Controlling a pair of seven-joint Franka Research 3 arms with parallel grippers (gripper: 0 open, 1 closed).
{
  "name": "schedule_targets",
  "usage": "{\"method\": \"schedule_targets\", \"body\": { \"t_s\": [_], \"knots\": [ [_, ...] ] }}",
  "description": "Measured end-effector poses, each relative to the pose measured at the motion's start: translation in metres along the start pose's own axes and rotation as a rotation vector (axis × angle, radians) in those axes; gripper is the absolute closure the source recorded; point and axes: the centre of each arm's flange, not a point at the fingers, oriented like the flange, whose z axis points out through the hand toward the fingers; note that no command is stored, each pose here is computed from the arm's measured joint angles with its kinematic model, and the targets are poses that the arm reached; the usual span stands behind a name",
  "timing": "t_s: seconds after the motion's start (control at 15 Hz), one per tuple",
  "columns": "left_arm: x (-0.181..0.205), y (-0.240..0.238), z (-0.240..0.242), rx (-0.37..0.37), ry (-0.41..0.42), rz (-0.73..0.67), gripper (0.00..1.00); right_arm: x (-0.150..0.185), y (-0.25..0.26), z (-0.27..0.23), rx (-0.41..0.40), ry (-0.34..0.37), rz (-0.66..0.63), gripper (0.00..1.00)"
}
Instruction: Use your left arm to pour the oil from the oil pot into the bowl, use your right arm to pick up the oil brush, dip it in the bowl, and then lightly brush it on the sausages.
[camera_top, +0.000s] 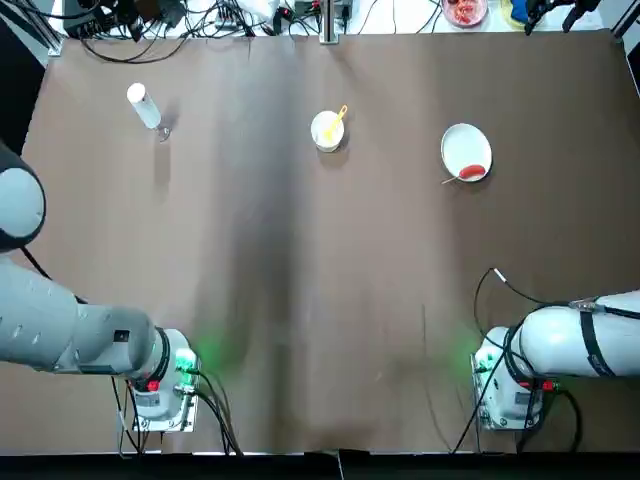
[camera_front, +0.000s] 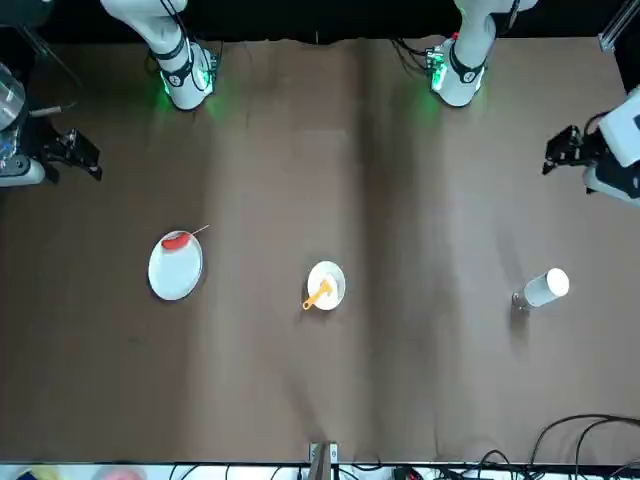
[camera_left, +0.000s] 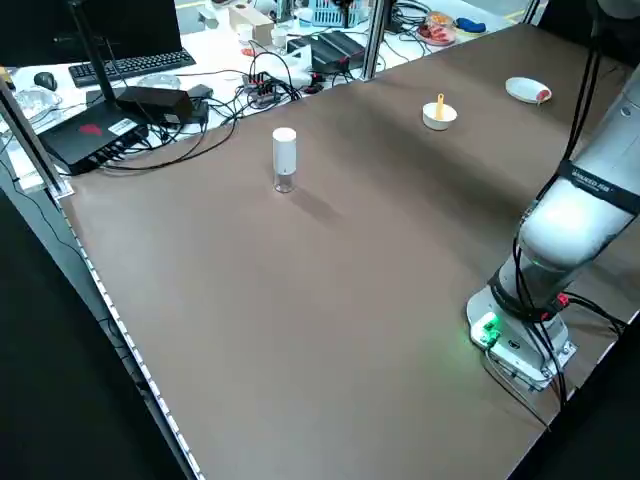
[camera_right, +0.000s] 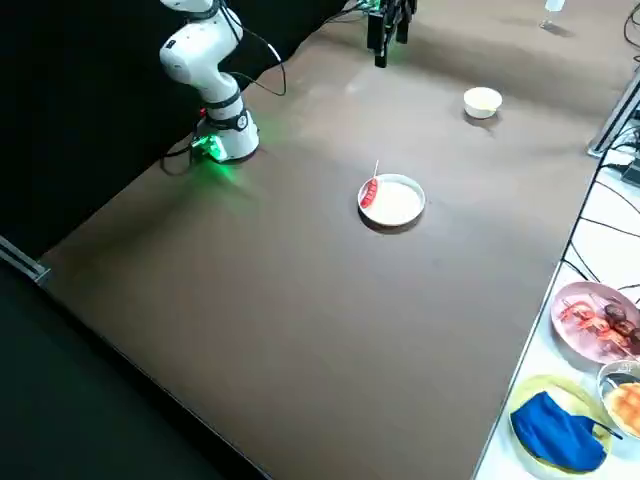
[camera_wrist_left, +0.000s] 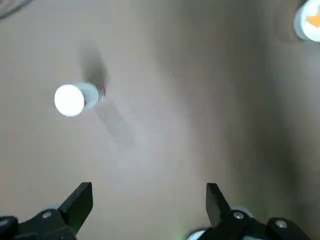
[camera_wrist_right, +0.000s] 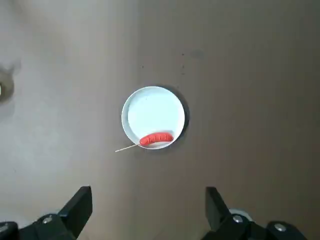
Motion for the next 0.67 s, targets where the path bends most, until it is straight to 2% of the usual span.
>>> {"method": "schedule_targets", "body": {
  "t_s": [0.07, 0.27, 0.47, 0.67],
  "knots": [
    [0.003, -0.027, 0.007, -0.036, 0.051, 0.107, 0.0, 0.007, -0.003, 0.012, -0.001, -0.012, -0.006, 0.0],
    [0.001, -0.068, 0.026, -0.131, 0.115, 0.189, 0.0, 0.02, -0.004, 0.023, -0.002, 0.01, -0.007, 0.0],
    [-0.004, -0.107, 0.049, -0.228, 0.181, 0.304, 0.0, 0.022, -0.008, 0.028, -0.002, 0.003, -0.014, 0.0],
    [-0.002, -0.137, 0.083, -0.306, 0.242, 0.42, 0.0, 0.026, -0.035, 0.039, -0.002, -0.02, -0.065, 0.0]
  ]
}}
